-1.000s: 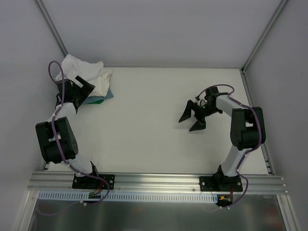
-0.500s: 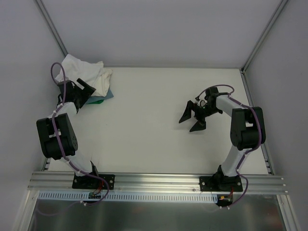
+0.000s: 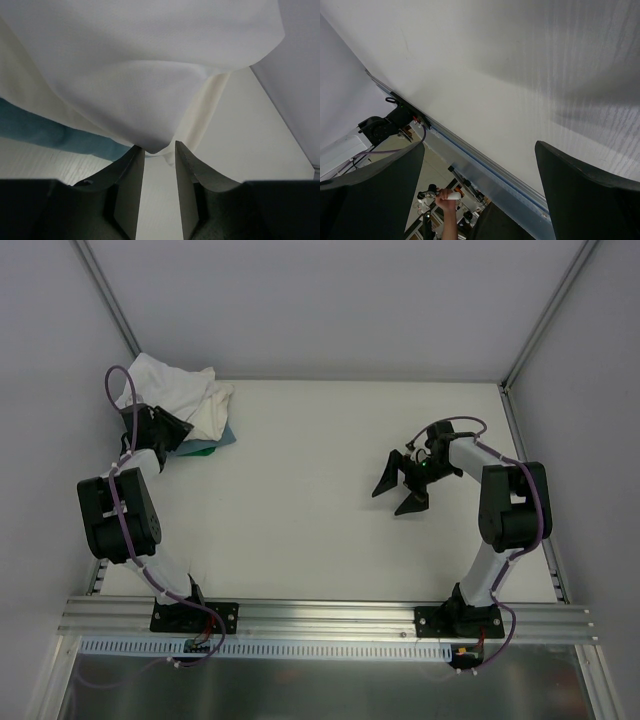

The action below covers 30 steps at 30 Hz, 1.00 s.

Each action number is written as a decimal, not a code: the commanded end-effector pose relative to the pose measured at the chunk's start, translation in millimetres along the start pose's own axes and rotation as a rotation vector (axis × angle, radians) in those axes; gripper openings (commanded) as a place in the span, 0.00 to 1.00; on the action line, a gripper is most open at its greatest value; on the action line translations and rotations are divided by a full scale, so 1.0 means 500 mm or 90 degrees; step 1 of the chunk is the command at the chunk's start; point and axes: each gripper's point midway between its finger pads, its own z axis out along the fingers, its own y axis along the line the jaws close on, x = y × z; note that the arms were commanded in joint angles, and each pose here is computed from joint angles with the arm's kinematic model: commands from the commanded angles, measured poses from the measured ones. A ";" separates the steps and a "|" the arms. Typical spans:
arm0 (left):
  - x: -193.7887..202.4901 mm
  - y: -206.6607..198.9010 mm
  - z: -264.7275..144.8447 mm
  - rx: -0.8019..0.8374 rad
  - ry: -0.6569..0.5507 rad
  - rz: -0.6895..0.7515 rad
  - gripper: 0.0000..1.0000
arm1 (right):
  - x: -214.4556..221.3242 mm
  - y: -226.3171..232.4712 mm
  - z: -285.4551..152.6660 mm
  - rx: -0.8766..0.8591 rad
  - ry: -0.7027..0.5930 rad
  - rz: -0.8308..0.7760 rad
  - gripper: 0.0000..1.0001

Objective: Fold and stack the t-shirts
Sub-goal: Put the neatly folded tshirt into the corner of the board with the left arm

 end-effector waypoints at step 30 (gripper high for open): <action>-0.026 -0.161 0.031 0.130 -0.018 -0.029 0.00 | -0.002 0.014 -0.017 -0.005 -0.010 -0.012 0.99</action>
